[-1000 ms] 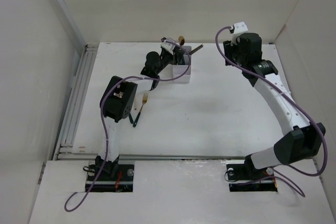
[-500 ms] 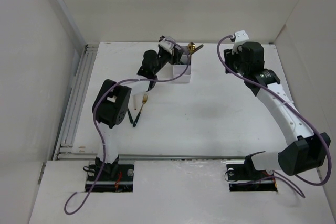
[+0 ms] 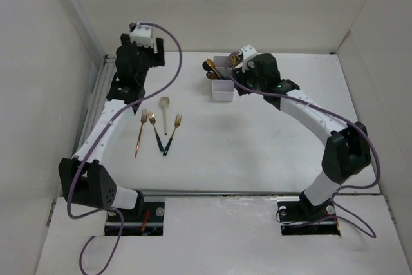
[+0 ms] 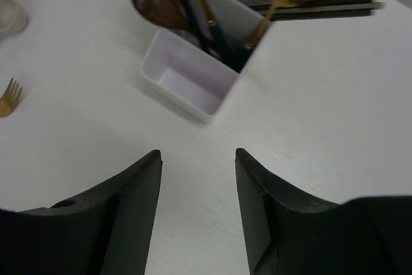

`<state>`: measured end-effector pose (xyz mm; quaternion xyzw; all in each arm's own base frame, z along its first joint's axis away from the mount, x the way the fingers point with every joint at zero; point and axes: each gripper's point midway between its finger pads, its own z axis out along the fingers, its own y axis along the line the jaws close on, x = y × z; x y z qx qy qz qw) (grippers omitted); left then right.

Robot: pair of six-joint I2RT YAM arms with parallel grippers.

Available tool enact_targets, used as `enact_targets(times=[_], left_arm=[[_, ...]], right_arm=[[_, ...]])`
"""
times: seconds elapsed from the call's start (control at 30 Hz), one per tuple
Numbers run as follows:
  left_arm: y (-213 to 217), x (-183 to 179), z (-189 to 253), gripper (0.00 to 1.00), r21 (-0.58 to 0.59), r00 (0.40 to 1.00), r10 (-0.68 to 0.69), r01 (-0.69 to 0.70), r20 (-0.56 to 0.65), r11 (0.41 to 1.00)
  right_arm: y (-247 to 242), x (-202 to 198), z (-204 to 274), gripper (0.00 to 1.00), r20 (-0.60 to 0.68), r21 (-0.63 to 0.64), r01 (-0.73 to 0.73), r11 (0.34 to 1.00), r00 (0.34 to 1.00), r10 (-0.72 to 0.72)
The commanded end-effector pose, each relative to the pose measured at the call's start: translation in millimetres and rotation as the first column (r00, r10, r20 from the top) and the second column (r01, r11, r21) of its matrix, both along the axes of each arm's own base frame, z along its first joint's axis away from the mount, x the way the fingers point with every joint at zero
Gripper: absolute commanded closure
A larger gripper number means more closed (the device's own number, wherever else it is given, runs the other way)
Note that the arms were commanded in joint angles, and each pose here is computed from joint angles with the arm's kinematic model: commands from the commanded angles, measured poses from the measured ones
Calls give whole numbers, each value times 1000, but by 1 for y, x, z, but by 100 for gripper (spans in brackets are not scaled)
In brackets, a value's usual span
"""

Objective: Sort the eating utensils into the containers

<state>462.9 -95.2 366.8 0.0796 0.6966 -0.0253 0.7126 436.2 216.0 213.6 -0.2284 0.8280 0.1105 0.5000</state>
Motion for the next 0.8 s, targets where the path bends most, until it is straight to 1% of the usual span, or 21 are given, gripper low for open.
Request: enact_targets(times=[0.0, 0.03, 0.07, 0.1, 0.13, 0.17, 0.23, 0.27, 0.3, 0.33, 0.4, 0.43, 0.6, 0.63, 0.7, 0.77], left_arm=[[74, -45, -144, 29, 153, 851, 231, -179, -472, 972], [97, -53, -156, 26, 179, 819, 276, -213, -502, 960], [103, -64, -170, 25, 190, 795, 266, -191, -545, 963], [98, -74, -192, 23, 172, 775, 197, -115, -601, 978], [105, -79, -207, 21, 173, 747, 180, -88, -640, 981], [106, -89, -222, 20, 180, 702, 164, -52, -693, 982], [112, -95, -245, 20, 176, 637, 168, -52, -752, 983], [122, -98, -251, 22, 169, 615, 178, -73, -768, 983], [128, -102, -260, 26, 181, 595, 185, -67, -782, 981], [131, -102, -264, 28, 180, 587, 180, -59, -790, 982], [133, -108, -282, 29, 187, 544, 170, -25, -822, 982], [134, -109, -286, 33, 201, 536, 169, 1, -827, 980], [125, -122, -318, 41, 155, 444, 108, 72, -890, 985], [124, -129, -322, 41, 152, 423, 106, 76, -900, 986], [120, -135, -330, 41, 128, 398, 77, 103, -914, 986], [119, -134, -327, 42, 125, 410, 69, 113, -910, 986]], right_arm=[[42, 1, 29, 45, 72, 66, -96, 993, 993, 91], [47, 0, 33, 45, 82, 70, -106, 992, 992, 100], [52, 0, 30, 45, 79, 69, -115, 991, 991, 109], [53, 1, 24, 45, 65, 73, -110, 991, 992, 105], [60, -2, 26, 45, 73, 77, -124, 989, 990, 118], [67, -4, 22, 45, 65, 73, -137, 988, 989, 132], [72, -7, 16, 45, 50, 77, -142, 987, 989, 139], [75, -9, 16, 45, 52, 73, -142, 987, 989, 138], [76, -9, 16, 45, 47, 83, -137, 987, 990, 133], [76, -9, 16, 45, 47, 83, -137, 987, 990, 133], [76, -14, 22, 45, 54, 91, -134, 987, 990, 130], [76, -14, 22, 45, 54, 91, -134, 987, 990, 130], [69, -12, 12, 45, 44, 68, -96, 993, 995, 93], [69, -12, 12, 45, 44, 68, -96, 993, 995, 93], [68, -11, 12, 45, 45, 64, -88, 994, 995, 85], [68, -10, 8, 45, 37, 60, -87, 994, 996, 85]])
